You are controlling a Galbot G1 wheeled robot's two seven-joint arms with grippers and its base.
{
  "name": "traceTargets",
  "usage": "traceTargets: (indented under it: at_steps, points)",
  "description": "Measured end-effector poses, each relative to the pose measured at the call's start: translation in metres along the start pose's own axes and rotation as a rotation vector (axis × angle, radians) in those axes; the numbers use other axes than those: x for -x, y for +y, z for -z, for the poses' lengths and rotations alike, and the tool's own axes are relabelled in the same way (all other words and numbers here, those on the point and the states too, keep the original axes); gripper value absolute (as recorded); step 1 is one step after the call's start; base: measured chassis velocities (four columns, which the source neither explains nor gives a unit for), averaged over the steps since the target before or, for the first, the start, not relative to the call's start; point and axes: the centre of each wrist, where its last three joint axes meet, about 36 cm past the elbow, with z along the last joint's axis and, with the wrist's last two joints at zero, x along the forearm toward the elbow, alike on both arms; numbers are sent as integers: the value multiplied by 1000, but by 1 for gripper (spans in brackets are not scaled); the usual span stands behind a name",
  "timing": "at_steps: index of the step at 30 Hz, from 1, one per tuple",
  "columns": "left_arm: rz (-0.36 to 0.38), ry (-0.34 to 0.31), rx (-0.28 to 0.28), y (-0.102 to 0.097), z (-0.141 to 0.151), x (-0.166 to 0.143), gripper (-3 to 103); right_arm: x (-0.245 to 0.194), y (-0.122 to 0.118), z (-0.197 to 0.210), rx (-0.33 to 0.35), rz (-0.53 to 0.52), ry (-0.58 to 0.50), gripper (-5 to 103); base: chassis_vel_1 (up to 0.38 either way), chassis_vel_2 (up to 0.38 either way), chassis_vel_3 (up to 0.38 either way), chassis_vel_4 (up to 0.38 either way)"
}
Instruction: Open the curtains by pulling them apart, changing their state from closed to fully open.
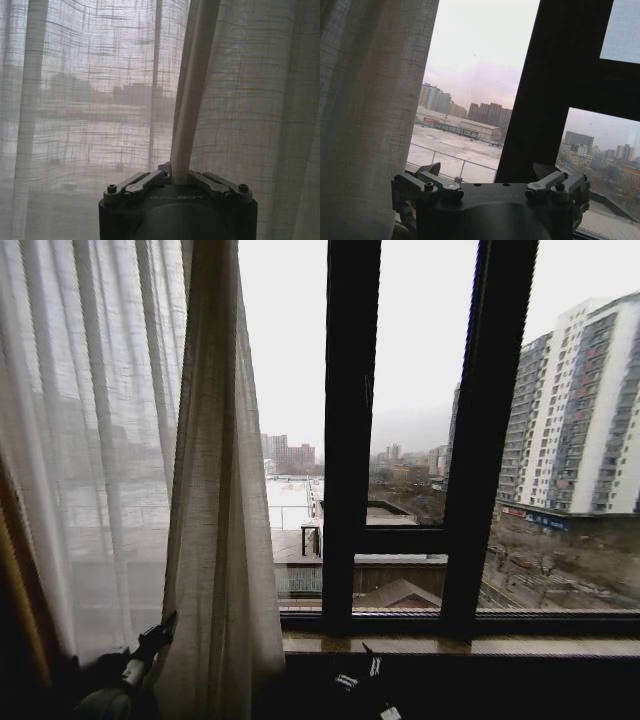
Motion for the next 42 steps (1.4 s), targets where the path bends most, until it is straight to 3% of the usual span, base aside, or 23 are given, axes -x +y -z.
traceTargets:
  at_steps: [11, 18, 42]
  points:
    - [-16, 0, 11, -12, -6, 1, 0, -1, 3, -1, 3, 5, 7, 100, 165, 162, -165, -153]
    - [-43, 1, 56, 1, 0, 1, 0, 0, 4, -4, 42, 1, 13, 100, 92, 78, -73, -74]
    - [-46, 8, 53, 3, -6, -7, 0, 2, 2, -10, 34, 8, -18, 100, -4, 0, 2, 0]
